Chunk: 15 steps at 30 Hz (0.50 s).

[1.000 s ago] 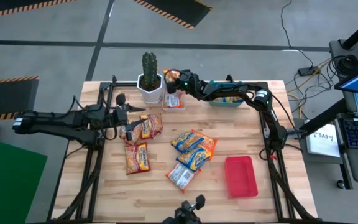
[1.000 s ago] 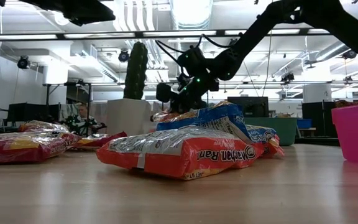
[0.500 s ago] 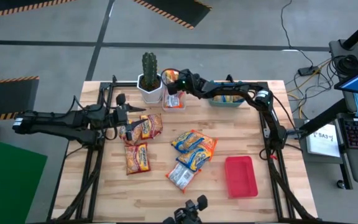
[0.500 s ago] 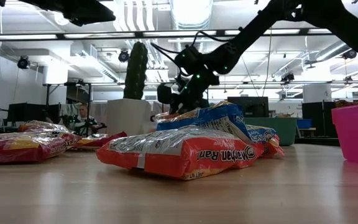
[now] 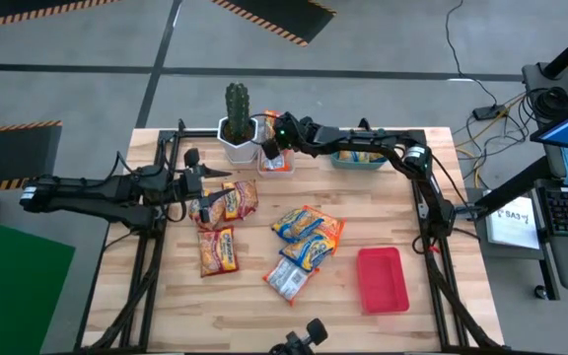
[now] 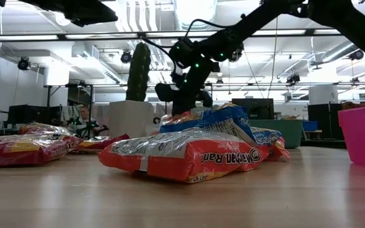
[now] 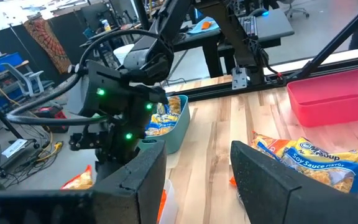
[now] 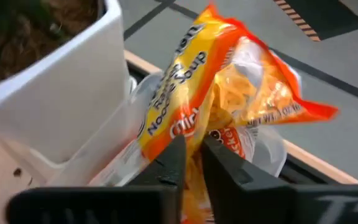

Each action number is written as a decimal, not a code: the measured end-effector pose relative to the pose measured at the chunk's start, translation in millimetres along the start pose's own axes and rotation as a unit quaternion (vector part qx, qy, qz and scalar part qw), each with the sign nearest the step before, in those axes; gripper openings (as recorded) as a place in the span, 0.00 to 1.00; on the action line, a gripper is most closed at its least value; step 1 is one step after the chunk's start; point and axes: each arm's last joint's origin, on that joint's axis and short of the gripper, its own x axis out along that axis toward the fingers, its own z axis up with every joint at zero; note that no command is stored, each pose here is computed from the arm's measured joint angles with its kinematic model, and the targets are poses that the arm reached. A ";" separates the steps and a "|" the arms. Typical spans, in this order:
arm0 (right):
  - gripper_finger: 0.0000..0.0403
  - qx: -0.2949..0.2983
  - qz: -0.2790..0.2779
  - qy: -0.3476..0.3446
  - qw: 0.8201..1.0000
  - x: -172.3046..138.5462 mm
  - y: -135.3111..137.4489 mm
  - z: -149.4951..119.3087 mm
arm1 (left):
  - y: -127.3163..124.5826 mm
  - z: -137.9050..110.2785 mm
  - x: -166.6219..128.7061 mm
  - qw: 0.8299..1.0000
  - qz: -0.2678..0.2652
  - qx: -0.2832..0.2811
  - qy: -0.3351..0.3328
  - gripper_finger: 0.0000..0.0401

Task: Sort Maruchan noodles
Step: Put the orange noodle pack into the transparent bin

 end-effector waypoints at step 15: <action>0.03 -0.048 -0.047 0.012 0.998 1.7 -0.1 -15.1 | -0.1 0.0 0.0 1.000 0.000 0.000 0.000 0.41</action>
